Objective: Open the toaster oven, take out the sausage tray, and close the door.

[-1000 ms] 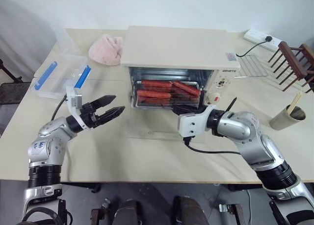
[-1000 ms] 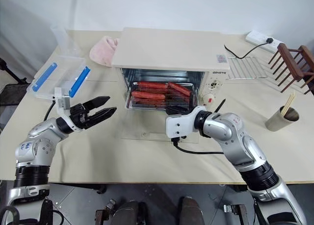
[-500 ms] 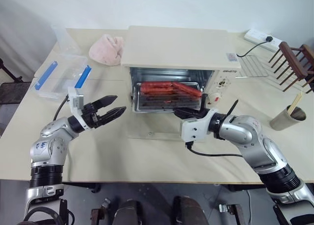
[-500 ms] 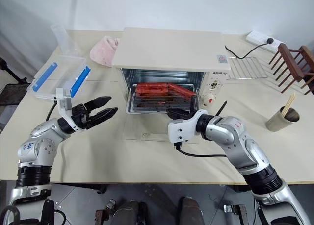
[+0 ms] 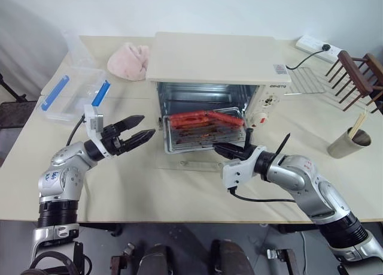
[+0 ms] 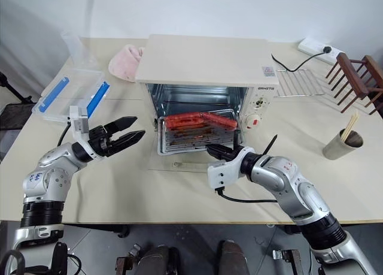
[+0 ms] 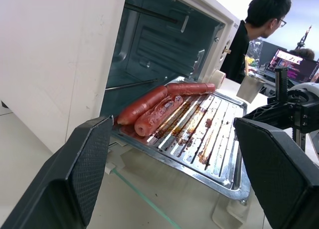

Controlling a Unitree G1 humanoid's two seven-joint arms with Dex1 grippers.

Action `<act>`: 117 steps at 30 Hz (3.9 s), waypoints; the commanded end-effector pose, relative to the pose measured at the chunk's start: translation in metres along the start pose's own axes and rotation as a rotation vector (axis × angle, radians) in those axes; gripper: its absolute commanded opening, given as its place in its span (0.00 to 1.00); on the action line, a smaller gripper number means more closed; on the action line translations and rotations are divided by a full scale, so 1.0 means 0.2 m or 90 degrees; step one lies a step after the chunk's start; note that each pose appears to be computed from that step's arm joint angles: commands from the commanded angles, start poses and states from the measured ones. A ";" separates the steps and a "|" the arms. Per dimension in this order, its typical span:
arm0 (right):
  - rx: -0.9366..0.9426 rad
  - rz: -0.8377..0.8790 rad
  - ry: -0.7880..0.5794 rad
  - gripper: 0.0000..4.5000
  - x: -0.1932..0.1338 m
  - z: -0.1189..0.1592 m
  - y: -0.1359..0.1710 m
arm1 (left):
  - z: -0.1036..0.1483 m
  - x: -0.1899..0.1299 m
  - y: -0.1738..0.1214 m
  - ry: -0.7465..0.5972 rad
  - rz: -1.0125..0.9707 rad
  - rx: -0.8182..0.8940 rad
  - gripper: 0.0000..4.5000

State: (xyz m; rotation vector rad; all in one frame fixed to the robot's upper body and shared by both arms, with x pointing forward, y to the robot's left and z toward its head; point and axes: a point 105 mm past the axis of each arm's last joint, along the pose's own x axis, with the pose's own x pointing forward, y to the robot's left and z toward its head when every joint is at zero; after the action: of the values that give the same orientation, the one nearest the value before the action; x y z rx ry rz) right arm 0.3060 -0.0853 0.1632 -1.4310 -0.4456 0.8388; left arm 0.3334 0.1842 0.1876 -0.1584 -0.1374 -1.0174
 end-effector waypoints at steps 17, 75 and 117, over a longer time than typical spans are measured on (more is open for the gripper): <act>-0.025 -0.050 -0.039 0.00 -0.11 0.10 -0.04 | -0.02 -0.07 -0.06 0.045 0.008 -0.158 0.91; 0.105 -0.021 -0.124 0.72 -0.26 0.06 -0.15 | -0.18 0.07 -0.24 0.022 0.066 -0.784 0.00; 0.563 0.016 -0.105 0.01 -0.22 -0.45 0.20 | -0.27 -0.90 -0.33 -0.443 0.375 -0.745 0.00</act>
State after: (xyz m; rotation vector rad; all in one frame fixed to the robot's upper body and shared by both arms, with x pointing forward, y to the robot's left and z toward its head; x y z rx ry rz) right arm 0.3312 -0.1781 0.1074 -0.5327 -0.0545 1.0240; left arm 0.1900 0.2818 0.0933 -1.5386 -0.0393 -0.2667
